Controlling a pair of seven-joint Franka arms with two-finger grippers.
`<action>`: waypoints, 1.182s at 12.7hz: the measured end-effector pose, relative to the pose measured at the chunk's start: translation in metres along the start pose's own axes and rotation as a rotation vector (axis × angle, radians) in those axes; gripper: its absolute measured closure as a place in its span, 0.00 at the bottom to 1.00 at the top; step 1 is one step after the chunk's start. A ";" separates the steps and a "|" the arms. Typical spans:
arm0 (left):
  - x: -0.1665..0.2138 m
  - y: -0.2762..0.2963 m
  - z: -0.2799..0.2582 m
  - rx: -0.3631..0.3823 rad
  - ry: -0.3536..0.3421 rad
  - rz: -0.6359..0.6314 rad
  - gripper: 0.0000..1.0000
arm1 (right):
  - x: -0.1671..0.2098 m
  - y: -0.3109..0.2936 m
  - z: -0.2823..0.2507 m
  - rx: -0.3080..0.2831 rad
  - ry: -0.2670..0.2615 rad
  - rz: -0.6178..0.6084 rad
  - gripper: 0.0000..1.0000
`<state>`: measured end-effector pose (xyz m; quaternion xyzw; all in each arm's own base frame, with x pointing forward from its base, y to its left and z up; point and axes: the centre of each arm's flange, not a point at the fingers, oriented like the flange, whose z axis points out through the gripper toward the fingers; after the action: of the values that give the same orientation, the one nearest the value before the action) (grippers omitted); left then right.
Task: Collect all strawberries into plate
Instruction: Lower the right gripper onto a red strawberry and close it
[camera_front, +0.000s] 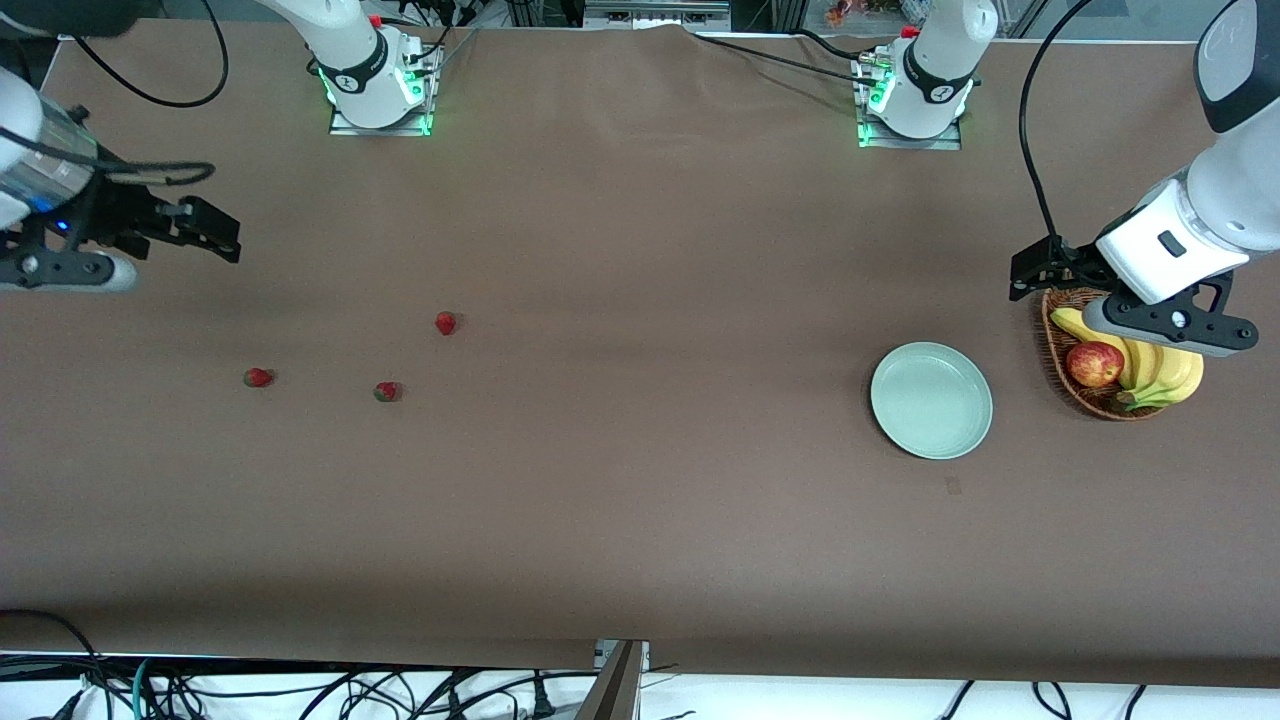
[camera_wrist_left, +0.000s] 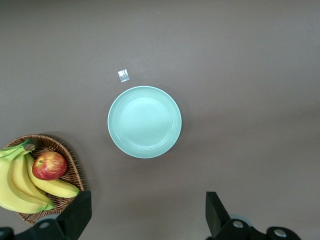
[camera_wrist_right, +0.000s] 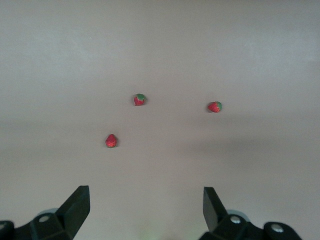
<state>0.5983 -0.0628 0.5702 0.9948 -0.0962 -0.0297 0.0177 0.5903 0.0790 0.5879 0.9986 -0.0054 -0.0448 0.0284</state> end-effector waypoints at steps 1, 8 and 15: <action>0.000 0.000 0.000 0.000 0.000 0.000 0.00 | 0.016 -0.006 0.022 -0.010 -0.003 -0.003 0.00; 0.000 0.004 -0.001 0.000 0.000 0.006 0.00 | 0.096 -0.006 0.184 -0.096 -0.069 -0.156 0.00; 0.000 0.004 -0.001 0.000 -0.001 0.007 0.00 | 0.089 0.152 0.322 -0.072 -0.065 -0.261 0.01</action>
<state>0.5977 -0.0667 0.5712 0.9944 -0.0995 -0.0300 0.0178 0.6491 -0.0920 0.2681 0.9872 0.1251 -0.0804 0.0581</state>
